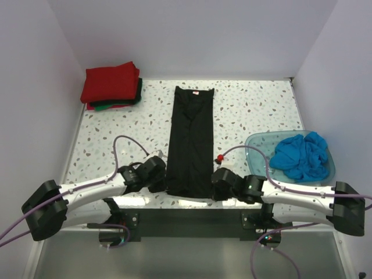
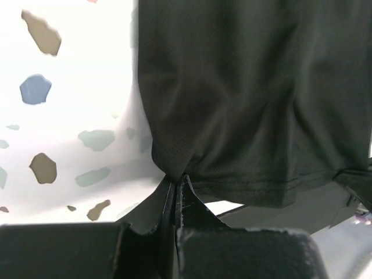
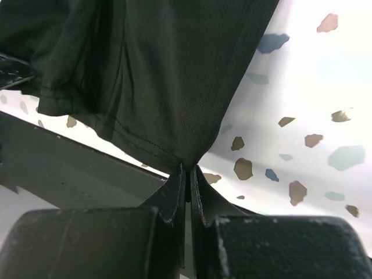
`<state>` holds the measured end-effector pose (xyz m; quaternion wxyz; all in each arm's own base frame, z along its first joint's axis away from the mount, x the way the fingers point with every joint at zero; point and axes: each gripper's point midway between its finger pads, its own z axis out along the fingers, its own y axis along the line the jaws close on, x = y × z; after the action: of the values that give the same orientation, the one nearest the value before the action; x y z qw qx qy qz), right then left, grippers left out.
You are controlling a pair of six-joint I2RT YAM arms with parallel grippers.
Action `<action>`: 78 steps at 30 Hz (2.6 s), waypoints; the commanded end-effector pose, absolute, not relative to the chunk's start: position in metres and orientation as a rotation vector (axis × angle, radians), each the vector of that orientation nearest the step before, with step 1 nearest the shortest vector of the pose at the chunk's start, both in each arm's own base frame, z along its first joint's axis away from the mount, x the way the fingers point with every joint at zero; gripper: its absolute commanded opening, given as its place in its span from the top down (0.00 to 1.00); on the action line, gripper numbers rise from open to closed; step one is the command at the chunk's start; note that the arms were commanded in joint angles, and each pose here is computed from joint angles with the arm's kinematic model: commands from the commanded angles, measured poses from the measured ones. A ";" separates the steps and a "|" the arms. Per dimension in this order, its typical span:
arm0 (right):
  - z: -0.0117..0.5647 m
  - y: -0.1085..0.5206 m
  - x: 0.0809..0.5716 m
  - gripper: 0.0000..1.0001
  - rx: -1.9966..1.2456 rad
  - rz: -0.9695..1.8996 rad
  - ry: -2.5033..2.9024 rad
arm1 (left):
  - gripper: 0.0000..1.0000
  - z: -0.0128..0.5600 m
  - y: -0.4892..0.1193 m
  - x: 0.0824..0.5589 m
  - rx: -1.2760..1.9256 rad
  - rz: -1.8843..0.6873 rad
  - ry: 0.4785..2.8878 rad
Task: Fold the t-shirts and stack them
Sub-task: Fold the tshirt
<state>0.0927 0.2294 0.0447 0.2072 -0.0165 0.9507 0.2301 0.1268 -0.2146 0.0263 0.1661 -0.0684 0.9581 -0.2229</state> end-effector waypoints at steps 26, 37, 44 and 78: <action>0.137 0.248 0.330 1.00 0.056 0.465 2.339 | 1.00 0.146 -0.259 0.377 -0.120 -0.499 2.259; 0.130 0.243 0.384 1.00 0.098 0.464 2.357 | 1.00 0.124 -0.260 0.431 -0.108 -0.504 2.304; 0.108 0.235 0.412 1.00 0.121 0.438 2.399 | 1.00 0.103 -0.245 0.459 -0.190 -0.516 2.337; 0.076 0.324 0.399 0.01 -0.173 0.664 2.429 | 0.00 0.083 -0.154 0.283 -0.281 -0.484 2.452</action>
<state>0.3762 0.3105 0.0607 0.2715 -0.0544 0.9306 0.2395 0.2887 -0.1595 0.0716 0.2949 -0.0943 0.9336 -0.1804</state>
